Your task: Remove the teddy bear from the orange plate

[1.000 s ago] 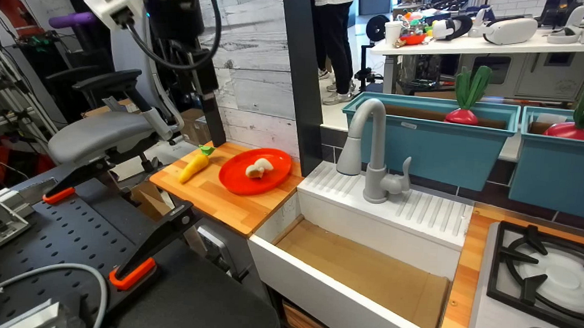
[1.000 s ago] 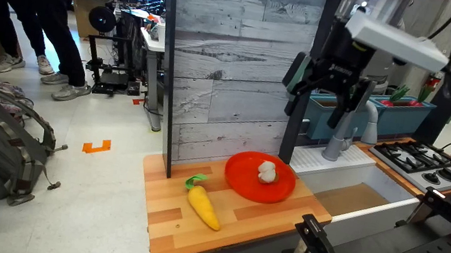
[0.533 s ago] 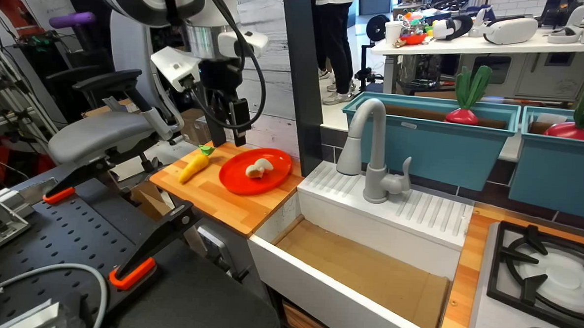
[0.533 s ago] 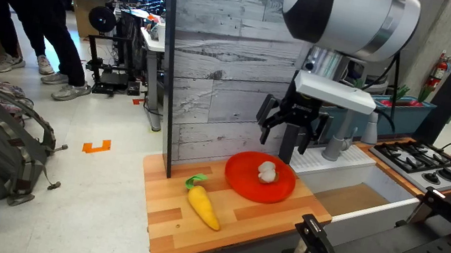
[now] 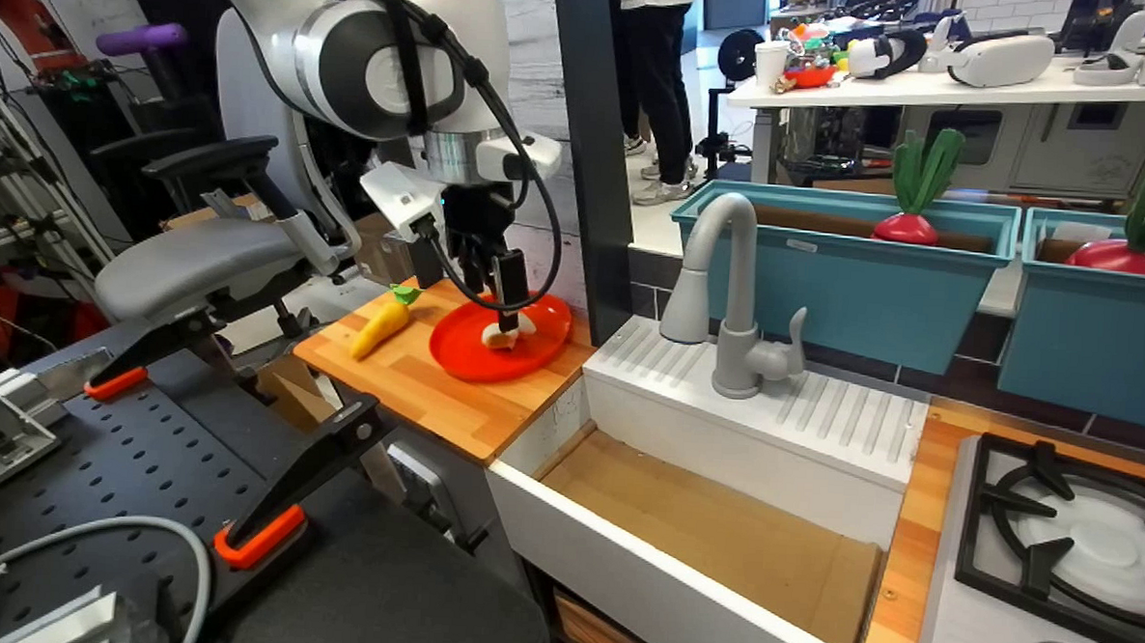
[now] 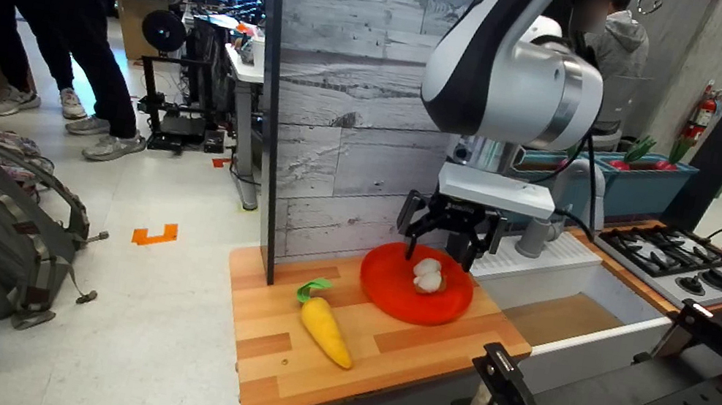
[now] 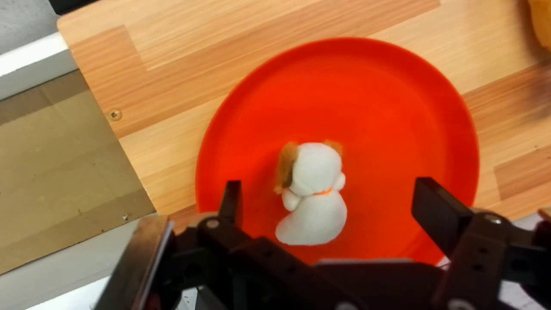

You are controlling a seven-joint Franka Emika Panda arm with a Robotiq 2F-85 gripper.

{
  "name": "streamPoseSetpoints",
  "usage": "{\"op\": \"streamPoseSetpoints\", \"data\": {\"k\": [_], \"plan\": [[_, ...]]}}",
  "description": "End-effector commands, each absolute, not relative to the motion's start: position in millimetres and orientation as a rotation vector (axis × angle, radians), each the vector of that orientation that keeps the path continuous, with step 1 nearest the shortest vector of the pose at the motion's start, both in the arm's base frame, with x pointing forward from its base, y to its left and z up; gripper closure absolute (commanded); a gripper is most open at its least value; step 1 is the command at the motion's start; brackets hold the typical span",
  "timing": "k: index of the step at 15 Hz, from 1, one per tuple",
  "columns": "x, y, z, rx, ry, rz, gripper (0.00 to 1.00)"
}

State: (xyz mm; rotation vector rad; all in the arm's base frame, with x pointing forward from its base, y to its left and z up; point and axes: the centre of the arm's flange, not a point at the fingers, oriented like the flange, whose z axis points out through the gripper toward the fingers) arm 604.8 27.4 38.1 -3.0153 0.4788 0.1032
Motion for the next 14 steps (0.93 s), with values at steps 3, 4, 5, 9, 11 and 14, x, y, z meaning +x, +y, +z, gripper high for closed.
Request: {"op": "streamPoseSetpoints", "data": {"k": [3,4,5,9,11,14], "plan": [[628,33,8,-3.063,0.515,0.167,0.0],[629,34,5,-3.07,0.512,0.173,0.25],[629,34,3,-3.077,0.512,0.178,0.26],[629,35,1,-3.079,0.509,0.199,0.58],[628,35,4,-3.077,0.503,0.198,0.73],[624,35,11,-3.073,0.487,0.185,0.95]]}}
